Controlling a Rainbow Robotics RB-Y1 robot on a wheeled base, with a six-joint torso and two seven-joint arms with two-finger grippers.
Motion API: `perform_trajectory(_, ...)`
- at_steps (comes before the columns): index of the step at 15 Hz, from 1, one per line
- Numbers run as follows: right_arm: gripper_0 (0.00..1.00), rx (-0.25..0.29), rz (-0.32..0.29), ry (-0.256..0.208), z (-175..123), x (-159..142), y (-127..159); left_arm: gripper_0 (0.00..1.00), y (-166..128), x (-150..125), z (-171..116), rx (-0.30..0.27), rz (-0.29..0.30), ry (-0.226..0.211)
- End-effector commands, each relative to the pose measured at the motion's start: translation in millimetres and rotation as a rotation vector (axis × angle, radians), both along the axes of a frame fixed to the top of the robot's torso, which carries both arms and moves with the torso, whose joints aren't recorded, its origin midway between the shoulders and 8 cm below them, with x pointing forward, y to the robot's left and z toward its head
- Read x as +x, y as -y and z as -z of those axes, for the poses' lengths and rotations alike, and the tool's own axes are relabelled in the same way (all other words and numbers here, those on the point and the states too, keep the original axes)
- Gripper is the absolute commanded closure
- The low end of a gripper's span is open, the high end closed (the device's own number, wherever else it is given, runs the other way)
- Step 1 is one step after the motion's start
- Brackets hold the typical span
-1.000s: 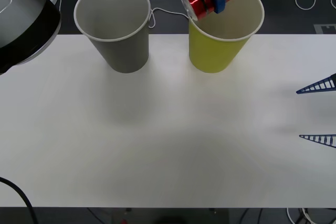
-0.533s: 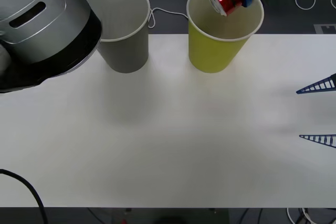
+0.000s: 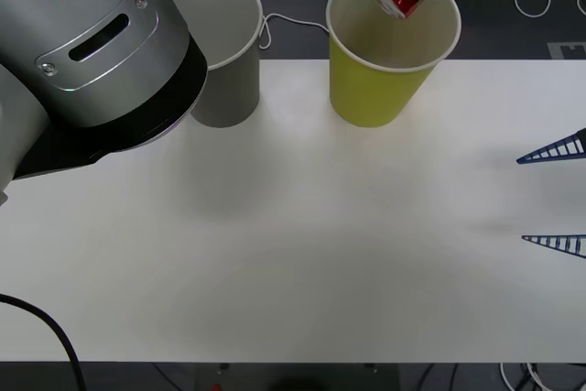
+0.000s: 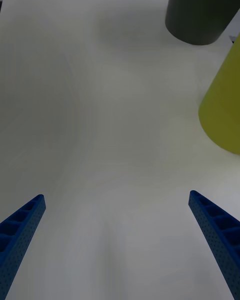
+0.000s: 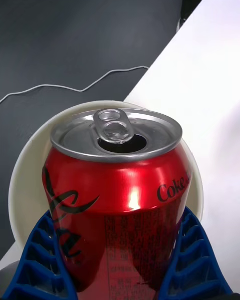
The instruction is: Put the can into the green bin and the plastic bottle into the gray bin
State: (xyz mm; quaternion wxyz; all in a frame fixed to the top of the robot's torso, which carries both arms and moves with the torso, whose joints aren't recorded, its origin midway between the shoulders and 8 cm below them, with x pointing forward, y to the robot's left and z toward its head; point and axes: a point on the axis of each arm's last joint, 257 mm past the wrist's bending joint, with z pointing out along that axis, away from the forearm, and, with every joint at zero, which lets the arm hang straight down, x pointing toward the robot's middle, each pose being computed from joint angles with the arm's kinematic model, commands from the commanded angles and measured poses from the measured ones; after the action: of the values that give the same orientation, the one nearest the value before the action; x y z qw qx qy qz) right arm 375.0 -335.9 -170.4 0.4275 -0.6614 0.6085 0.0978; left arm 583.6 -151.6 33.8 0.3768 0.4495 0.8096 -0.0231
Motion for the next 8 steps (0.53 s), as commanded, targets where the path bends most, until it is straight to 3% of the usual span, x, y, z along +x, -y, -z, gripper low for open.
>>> perform_trajectory(1,0.0,0.0,0.0,0.0,0.0,0.0,0.0,0.98,2.6,-1.2,-0.4,-0.009,0.006,-0.003)
perform_trajectory(2,0.0,0.0,0.0,0.0,0.0,0.0,0.0,0.84,3.3,-0.8,-1.5,-0.013,0.006,0.0)
perform_trajectory(3,0.0,0.0,0.0,0.0,0.0,0.0,0.0,0.59,3.5,-0.5,-1.8,-0.019,0.006,-0.002)
perform_trajectory(4,0.0,0.0,0.0,0.0,0.0,0.0,0.0,0.12,4.5,-1.0,-1.9,-0.023,0.008,-0.004)
perform_trajectory(5,0.0,0.0,0.0,0.0,0.0,0.0,0.0,0.0,6.2,-1.4,-3.3,-0.028,0.011,-0.002)
perform_trajectory(8,0.0,0.0,0.0,0.0,0.0,0.0,0.0,0.0,5.9,-4.2,-3.4,-0.032,0.025,-0.015)
